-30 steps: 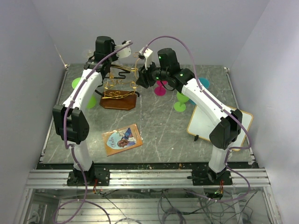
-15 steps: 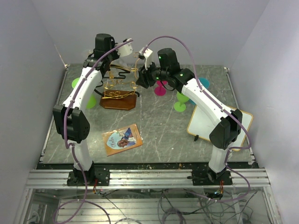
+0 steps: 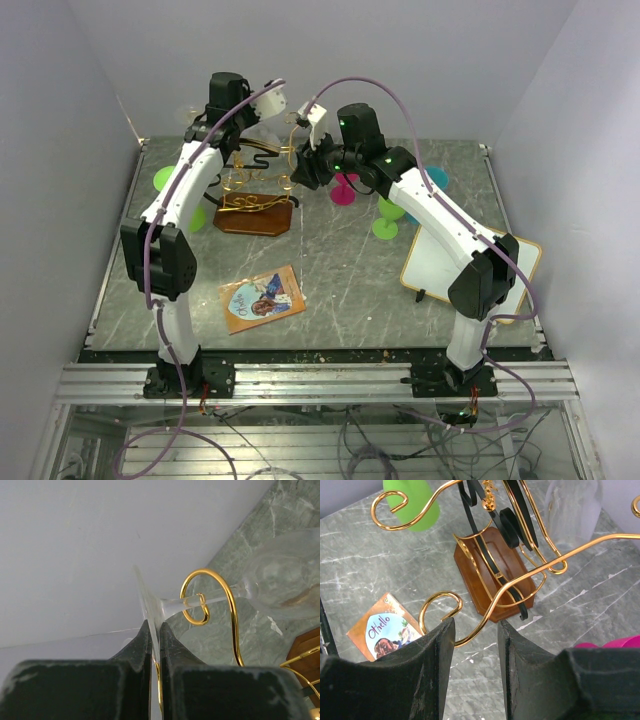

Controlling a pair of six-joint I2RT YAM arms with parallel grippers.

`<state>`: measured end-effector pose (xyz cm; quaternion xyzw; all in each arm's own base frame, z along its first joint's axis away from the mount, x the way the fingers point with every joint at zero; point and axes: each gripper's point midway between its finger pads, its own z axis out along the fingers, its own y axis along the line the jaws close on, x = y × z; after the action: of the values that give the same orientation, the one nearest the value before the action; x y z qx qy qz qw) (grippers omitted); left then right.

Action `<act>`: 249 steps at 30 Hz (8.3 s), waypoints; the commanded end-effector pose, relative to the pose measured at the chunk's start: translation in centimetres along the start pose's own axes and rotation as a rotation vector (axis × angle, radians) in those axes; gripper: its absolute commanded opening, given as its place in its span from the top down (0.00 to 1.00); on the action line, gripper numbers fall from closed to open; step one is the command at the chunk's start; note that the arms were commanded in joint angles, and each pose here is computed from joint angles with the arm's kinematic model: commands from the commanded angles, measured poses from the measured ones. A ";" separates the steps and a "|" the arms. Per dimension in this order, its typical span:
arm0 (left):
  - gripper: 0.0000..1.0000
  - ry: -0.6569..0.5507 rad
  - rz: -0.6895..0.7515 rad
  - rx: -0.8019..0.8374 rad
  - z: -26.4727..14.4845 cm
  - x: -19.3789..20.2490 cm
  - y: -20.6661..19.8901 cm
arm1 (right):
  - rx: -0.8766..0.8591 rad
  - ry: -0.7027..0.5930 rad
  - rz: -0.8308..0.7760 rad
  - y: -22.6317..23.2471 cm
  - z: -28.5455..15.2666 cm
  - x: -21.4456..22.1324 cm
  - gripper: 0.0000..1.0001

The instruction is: Place the wine glass upside down on the wine glass rack

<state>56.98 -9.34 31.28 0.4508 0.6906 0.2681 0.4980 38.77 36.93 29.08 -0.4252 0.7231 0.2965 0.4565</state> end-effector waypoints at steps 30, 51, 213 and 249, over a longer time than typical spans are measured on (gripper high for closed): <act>0.93 0.124 -0.042 -0.029 0.2 1.1 2.2 | -0.022 0.039 0.003 0.6 -0.6 1.1 0.60; 0.77 0.091 -0.033 0.073 1.1 1.5 0.5 | -0.024 0.049 0.001 0.6 -0.5 1.5 0.61; 0.06 -0.172 -0.622 0.047 -21.0 0.9 0.5 | 0.558 0.086 0.264 -22.2 -5.9 6.9 0.54; 0.09 -0.181 -0.605 0.087 -21.4 0.9 -0.5 | 0.596 0.242 0.139 -21.4 -1.4 9.7 0.97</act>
<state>37.34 -7.12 37.48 0.2651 0.7654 0.0401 0.5851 55.34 22.99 15.88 -0.2553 0.8695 0.0562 0.4192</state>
